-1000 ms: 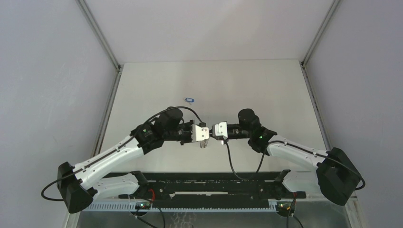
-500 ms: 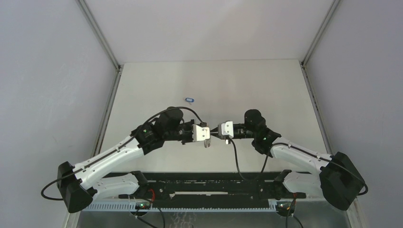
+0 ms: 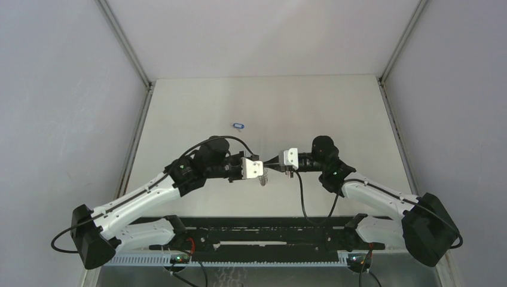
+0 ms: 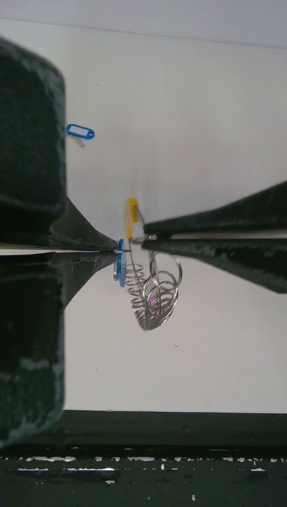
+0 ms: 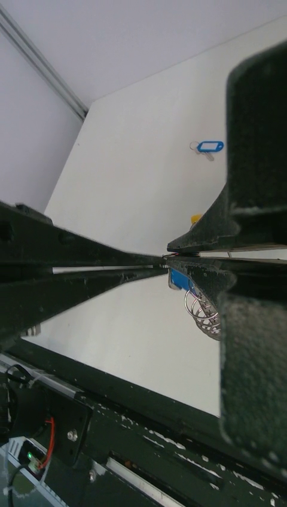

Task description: Put the keys on the keyring

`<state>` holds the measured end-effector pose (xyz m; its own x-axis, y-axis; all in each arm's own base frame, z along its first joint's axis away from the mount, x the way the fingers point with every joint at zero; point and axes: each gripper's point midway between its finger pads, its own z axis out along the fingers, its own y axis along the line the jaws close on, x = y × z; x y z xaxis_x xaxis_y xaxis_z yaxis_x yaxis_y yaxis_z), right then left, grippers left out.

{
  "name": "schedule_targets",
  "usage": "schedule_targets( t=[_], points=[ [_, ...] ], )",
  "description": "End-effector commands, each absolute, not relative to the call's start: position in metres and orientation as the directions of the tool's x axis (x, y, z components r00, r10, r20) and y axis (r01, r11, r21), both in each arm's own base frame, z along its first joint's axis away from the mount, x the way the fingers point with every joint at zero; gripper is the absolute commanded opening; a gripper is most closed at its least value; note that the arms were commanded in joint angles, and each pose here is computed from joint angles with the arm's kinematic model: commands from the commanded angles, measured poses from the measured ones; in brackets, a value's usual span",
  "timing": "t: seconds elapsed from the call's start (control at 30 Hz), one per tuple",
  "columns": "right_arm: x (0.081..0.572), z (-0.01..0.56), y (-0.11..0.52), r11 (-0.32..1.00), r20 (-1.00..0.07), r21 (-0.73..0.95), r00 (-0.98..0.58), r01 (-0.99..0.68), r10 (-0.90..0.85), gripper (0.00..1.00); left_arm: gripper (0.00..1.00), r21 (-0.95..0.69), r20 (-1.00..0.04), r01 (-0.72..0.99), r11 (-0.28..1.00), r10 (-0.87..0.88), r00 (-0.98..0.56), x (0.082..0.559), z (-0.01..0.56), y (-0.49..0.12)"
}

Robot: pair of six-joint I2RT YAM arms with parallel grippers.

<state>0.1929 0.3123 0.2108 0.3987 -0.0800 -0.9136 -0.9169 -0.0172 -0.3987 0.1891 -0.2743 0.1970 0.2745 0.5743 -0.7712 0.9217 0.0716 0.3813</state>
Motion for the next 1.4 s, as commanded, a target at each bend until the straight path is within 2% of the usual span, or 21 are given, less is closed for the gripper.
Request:
schedule_targets(
  t=[0.0, 0.27, 0.43, 0.57, 0.9, 1.1, 1.2, 1.37],
  points=[
    [0.201, 0.236, 0.311, 0.025, -0.908, -0.419, 0.419, -0.908, -0.005, 0.00, 0.00, 0.383, -0.782, 0.920, 0.087, 0.561, 0.272, 0.186, 0.198, -0.272],
    [0.204, 0.234, 0.312, 0.018, -0.927, -0.375, 0.375, -0.927, 0.009, 0.00, 0.00, 0.396, -0.800, 0.911, 0.112, 0.529, 0.282, 0.186, 0.207, -0.273],
    [0.197, 0.229, 0.310, -0.030, -0.924, -0.383, 0.383, -0.923, 0.009, 0.00, 0.00, 0.429, -0.800, 0.886, 0.175, 0.530, 0.283, 0.195, 0.213, -0.268],
    [0.192, 0.231, 0.309, -0.055, -0.916, -0.402, 0.401, -0.914, 0.024, 0.00, 0.00, 0.433, -0.807, 0.884, 0.176, 0.514, 0.292, 0.194, 0.217, -0.268],
    [0.194, 0.241, 0.303, -0.009, -0.903, -0.421, 0.418, -0.907, 0.094, 0.00, 0.00, 0.400, -0.855, 0.894, 0.201, 0.433, 0.285, 0.187, 0.228, -0.275],
    [0.192, 0.256, 0.295, -0.006, -0.890, -0.438, 0.433, -0.899, 0.142, 0.00, 0.00, 0.343, -0.914, 0.888, 0.305, 0.326, 0.241, 0.189, 0.248, -0.276],
    [0.190, 0.263, 0.290, -0.016, -0.886, -0.443, 0.435, -0.896, 0.164, 0.00, 0.00, 0.346, -0.927, 0.872, 0.347, 0.269, 0.261, 0.193, 0.253, -0.279],
    [0.187, 0.269, 0.285, -0.031, -0.875, -0.463, 0.451, -0.886, 0.178, 0.00, 0.00, 0.429, -0.901, 0.837, 0.340, 0.228, 0.369, 0.194, 0.257, -0.281]
  ],
)
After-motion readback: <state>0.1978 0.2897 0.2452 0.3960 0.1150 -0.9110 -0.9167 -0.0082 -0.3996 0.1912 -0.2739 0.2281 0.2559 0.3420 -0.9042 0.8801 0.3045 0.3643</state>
